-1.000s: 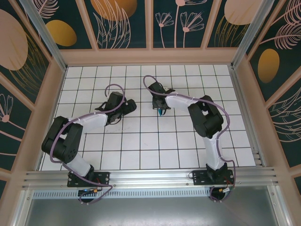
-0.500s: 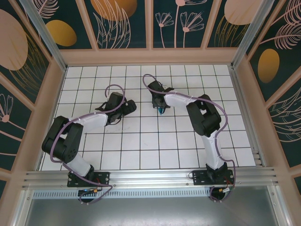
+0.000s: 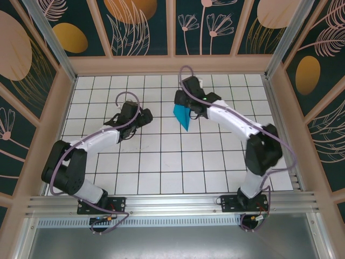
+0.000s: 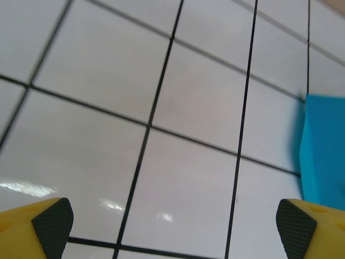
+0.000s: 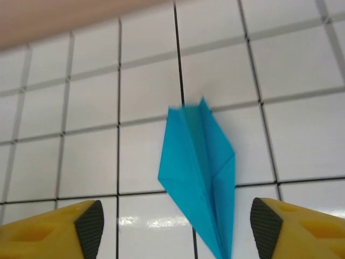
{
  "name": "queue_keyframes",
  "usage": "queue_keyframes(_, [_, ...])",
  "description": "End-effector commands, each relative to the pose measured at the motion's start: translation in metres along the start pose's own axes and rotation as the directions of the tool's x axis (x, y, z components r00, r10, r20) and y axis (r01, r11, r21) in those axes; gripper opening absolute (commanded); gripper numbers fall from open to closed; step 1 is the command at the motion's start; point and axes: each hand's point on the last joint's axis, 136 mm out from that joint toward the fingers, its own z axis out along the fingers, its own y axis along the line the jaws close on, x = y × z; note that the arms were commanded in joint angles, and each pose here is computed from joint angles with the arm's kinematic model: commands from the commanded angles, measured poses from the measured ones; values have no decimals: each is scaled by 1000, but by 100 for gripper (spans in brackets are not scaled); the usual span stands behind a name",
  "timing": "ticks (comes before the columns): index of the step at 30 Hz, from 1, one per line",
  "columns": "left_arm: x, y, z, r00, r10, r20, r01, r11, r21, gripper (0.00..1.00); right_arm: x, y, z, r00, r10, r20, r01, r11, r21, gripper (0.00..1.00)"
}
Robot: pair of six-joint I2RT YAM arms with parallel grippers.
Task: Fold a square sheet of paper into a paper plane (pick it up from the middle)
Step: Reset both arms
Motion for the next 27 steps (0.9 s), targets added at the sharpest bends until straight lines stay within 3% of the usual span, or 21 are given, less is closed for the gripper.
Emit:
queue_keyframes(1, [-47, 11, -26, 984, 52, 168, -36, 995, -98, 98, -31, -53, -25, 986, 45, 161, -67, 989, 131, 84])
queue_keyframes(4, [-74, 26, -49, 947, 113, 301, -58, 980, -188, 99, -47, -109, -49, 958, 70, 278, -134, 967, 216, 99])
queue_keyframes(8, [-97, 56, -78, 877, 163, 451, -29, 957, -290, 98, -45, -189, -72, 917, 84, 391, -232, 908, 349, 99])
queue_keyframes(14, [-99, 128, -96, 810, 167, 561, 108, 900, -423, 99, -6, -286, -74, 903, 121, 413, -327, 816, 477, 99])
queue_keyframes(17, [-91, 156, -95, 803, 194, 564, 122, 872, -474, 98, 12, -307, -64, 910, 132, 394, -320, 827, 462, 99])
queue_keyframes(21, [-94, 168, -94, 795, 245, 556, 85, 861, -501, 99, 29, -314, -55, 914, 35, 405, -238, 854, 463, 99])
queue_keyframes(27, [-88, 169, -70, 796, 308, 522, -47, 890, -454, 98, 35, -300, -52, 881, -59, 468, -134, 920, 369, 99])
